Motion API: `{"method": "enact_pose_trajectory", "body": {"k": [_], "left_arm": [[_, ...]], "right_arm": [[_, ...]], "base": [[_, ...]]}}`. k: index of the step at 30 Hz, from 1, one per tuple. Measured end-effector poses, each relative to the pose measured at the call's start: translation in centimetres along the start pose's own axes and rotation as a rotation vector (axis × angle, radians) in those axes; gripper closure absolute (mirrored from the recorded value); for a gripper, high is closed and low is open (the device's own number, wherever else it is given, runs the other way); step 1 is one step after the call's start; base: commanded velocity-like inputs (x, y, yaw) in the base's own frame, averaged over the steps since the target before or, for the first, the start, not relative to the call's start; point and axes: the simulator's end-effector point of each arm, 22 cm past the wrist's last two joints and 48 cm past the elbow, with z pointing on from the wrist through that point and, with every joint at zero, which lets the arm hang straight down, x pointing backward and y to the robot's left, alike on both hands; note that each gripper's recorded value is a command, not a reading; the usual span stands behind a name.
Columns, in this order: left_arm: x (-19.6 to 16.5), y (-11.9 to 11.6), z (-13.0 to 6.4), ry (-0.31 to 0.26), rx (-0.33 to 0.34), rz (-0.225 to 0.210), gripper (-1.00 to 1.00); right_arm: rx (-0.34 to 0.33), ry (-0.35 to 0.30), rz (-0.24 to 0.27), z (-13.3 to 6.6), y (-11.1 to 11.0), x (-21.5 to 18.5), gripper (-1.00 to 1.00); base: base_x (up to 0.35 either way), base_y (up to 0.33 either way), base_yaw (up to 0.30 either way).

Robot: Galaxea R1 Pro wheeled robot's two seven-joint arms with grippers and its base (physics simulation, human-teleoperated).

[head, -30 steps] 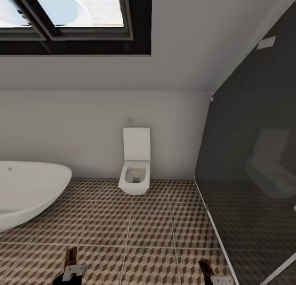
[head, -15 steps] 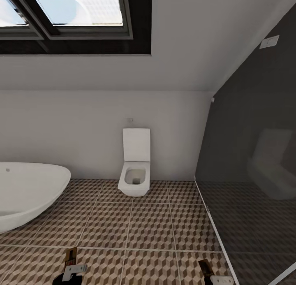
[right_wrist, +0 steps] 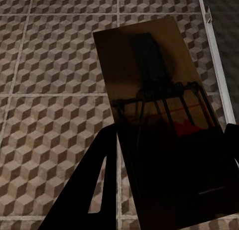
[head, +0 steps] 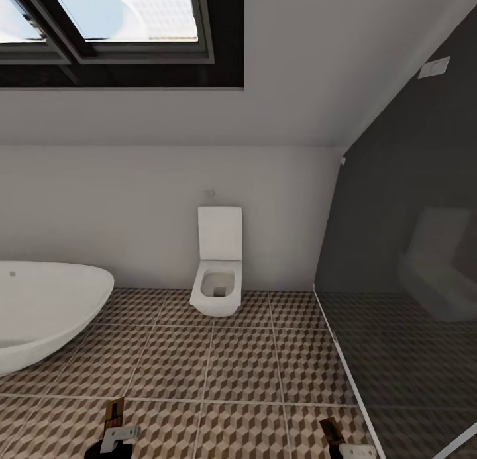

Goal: Take the four mousetraps from the cabinet in the bathroom and place them on the bathroom floor. Make sure all four end up on the same floor surface, and ensure that at least two of them are either under or directly next to the same bathroom sink.

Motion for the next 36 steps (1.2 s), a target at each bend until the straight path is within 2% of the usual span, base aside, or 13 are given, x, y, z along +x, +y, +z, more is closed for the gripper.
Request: {"method": "enact_pose_trajectory", "body": {"k": [16,25,36], "left_arm": [[0.00,-0.03,0.00,0.000,0.001,0.000,1.00],[0.01,-0.03,-0.01,0.001,0.001,0.000,1.00],[0.03,-0.08,-0.01,0.001,0.004,0.003,1.00]], "right_arm": [[0.002,0.000,0.000,0.00,-0.06,0.00,1.00],[0.004,0.000,0.001,-0.01,-0.09,0.00,1.00],[0.004,0.000,0.001,-0.01,-0.09,0.00,1.00]], "base": [[0.000,0.004,0.000],[0.022,0.239,0.000],[0.164,0.193,0.000]]}}
